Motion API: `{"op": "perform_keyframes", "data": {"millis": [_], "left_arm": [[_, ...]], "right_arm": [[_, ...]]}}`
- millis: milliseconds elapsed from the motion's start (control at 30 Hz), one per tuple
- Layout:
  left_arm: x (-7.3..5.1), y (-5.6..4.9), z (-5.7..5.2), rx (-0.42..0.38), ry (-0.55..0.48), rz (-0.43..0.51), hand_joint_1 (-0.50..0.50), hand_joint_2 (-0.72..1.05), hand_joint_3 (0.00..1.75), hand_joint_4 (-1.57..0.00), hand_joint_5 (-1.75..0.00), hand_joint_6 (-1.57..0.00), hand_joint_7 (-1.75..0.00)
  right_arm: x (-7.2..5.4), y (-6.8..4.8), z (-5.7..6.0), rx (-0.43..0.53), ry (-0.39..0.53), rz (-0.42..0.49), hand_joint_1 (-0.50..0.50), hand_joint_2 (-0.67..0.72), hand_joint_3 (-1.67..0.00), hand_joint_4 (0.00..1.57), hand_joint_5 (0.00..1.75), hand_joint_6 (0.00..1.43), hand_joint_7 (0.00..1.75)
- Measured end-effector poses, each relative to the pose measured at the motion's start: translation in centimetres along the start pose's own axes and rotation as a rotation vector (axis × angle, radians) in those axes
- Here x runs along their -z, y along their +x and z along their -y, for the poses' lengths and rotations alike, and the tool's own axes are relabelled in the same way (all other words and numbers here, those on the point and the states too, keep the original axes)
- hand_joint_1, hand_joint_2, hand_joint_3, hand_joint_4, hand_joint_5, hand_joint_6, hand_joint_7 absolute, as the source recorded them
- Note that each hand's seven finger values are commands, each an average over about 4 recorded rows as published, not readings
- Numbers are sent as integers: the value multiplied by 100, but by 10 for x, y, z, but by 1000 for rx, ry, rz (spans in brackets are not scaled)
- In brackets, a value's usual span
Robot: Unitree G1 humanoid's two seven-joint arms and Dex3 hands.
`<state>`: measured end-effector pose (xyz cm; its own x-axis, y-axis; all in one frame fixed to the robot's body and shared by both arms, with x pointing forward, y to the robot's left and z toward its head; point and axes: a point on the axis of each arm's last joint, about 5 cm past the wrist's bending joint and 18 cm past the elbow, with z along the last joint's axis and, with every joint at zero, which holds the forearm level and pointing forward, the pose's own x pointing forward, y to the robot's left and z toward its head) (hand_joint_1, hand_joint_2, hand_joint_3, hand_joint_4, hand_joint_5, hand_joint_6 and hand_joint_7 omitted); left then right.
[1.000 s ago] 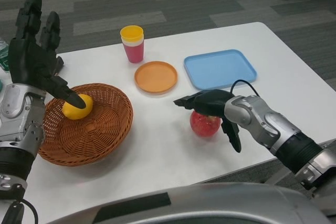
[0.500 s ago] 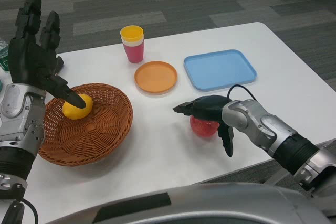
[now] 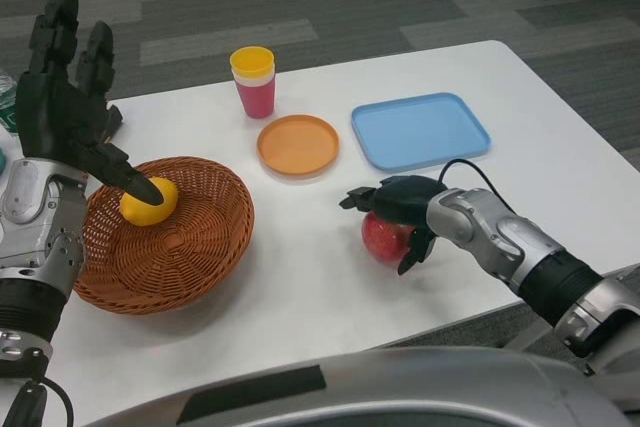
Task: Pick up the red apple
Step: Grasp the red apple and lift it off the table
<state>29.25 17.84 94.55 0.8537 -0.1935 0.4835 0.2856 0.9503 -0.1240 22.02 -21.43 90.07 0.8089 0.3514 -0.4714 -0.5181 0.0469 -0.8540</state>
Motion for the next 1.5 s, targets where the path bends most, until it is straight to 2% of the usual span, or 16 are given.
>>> {"op": "perform_keyframes", "data": {"millis": [33,167,233,300,433,533,667,767,933,1000,1100,1300,1400,1500], "left_arm": [[0,0,0,0,0,0,-50,-55,7,0,0,0,-14],[0,0,0,-1,-2,-1,-50,-55,7,0,0,0,-14],[0,0,0,-2,-2,-1,-50,-55,9,0,0,0,-14],[0,0,0,-2,-2,-1,-50,-55,9,0,0,0,-14],[0,0,0,-2,-2,-1,-50,-55,7,0,0,0,-14],[1,0,0,-3,-2,-3,-50,-55,4,0,0,0,-14],[1,0,0,-3,-2,-4,-50,-55,9,0,0,0,-14],[1,-1,0,-3,-2,-5,-50,-55,7,0,0,0,-14],[1,-1,0,-3,-2,-5,-50,-55,4,0,0,0,-14],[1,-1,0,-3,-2,-5,-50,-55,9,0,0,0,-14],[1,-1,0,-3,-2,-5,-50,-55,9,0,0,0,-14],[1,-1,0,-4,-1,-5,-50,-55,4,0,0,0,-14],[2,-1,0,-3,-1,-7,-50,-55,4,0,0,0,-14],[3,-2,0,-1,-1,-15,-50,-55,7,0,0,0,-14]], "right_arm": [[1,0,0,0,1,-4,-30,-48,-61,0,104,0,42],[4,1,-1,-3,4,-18,-25,-54,-71,0,155,0,77],[5,1,-2,-4,4,-23,-25,-54,-71,0,170,0,91],[6,1,-2,0,2,-25,-25,-54,-71,0,175,0,108],[6,1,-1,18,-5,-14,-25,-56,-75,1,172,0,148],[6,0,0,49,-8,8,-25,-60,-79,11,165,0,164],[8,-1,4,102,-13,25,-25,-60,-81,36,162,1,168],[9,-2,6,133,-15,41,-25,-60,-87,47,155,6,168],[11,-4,9,172,-2,54,-25,-60,-87,49,155,6,166],[10,-5,9,183,6,66,-25,-60,-87,49,155,6,164],[7,-5,12,206,18,91,-25,-60,-87,49,155,7,168],[-2,-7,21,274,38,157,-25,-60,-85,49,155,9,161],[-8,-5,29,304,33,193,-25,-60,-87,49,155,11,161],[-16,4,44,329,0,241,-25,-60,-87,49,155,11,161]]}}
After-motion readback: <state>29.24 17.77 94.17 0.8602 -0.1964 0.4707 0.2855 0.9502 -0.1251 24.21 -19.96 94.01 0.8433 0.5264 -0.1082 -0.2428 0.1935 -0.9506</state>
